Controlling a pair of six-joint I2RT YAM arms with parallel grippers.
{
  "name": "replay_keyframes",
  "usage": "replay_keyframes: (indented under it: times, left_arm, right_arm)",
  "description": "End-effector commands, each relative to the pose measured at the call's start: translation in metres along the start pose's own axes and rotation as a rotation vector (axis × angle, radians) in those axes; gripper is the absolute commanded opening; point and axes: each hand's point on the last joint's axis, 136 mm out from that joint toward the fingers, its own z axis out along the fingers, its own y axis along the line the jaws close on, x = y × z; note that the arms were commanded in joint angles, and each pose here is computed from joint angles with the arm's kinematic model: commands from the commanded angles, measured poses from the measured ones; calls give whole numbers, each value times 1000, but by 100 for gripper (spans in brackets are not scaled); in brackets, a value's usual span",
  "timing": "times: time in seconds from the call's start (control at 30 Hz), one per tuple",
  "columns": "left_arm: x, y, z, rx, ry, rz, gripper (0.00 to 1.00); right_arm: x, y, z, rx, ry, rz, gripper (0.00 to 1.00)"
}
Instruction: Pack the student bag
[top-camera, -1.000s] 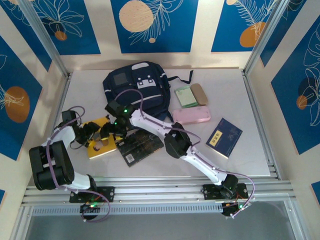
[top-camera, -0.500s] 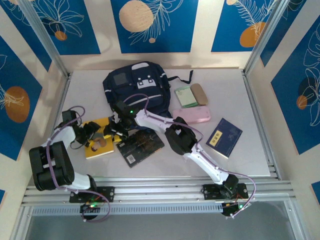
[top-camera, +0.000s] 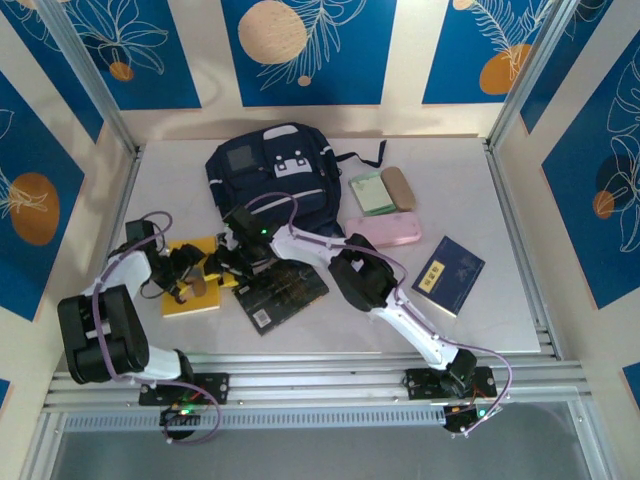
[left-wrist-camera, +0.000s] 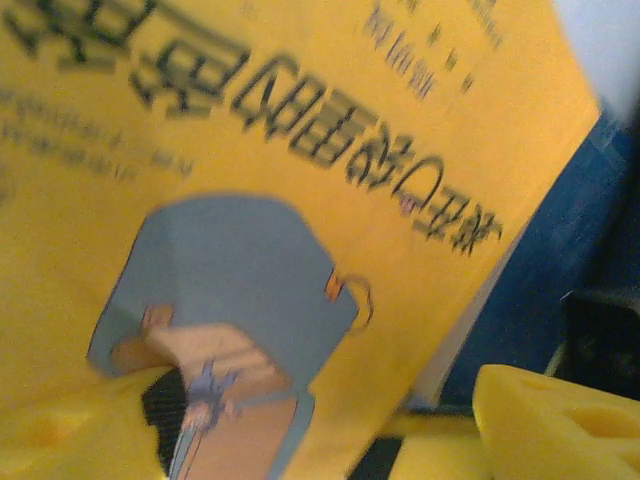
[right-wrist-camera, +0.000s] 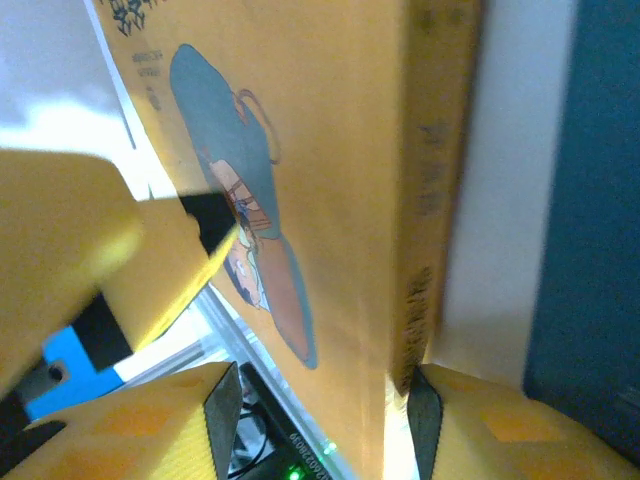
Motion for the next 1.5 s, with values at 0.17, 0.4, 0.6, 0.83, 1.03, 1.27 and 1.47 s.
replay_keyframes:
  times: [0.17,0.4,0.6,0.83,1.03,1.27,1.47]
  left_arm:
    - [10,18,-33,-165,-9,51,88]
    - [-27,32,-56,-317,-165,101,96]
    - [-49,36,-40,-307,-188,5,97]
    - [-59,48,-8,-354,-90,-17,97]
    - [-34,44,20,-236,16,-101,91]
    - [5,41,40,-99,128,-227,85]
    - [24,50,47,-94,159,-244,83]
  right_arm:
    - [6,-10,4,113,-36,-93,48]
    - [4,-30,7,194,-43,-81,48]
    - [9,-28,8,207,-33,-115,49]
    - [10,-30,11,226,-28,-125,59]
    - [10,-38,20,276,-10,-107,61]
    - [11,-51,25,333,-12,-87,65]
    - [11,-38,27,291,3,-108,66]
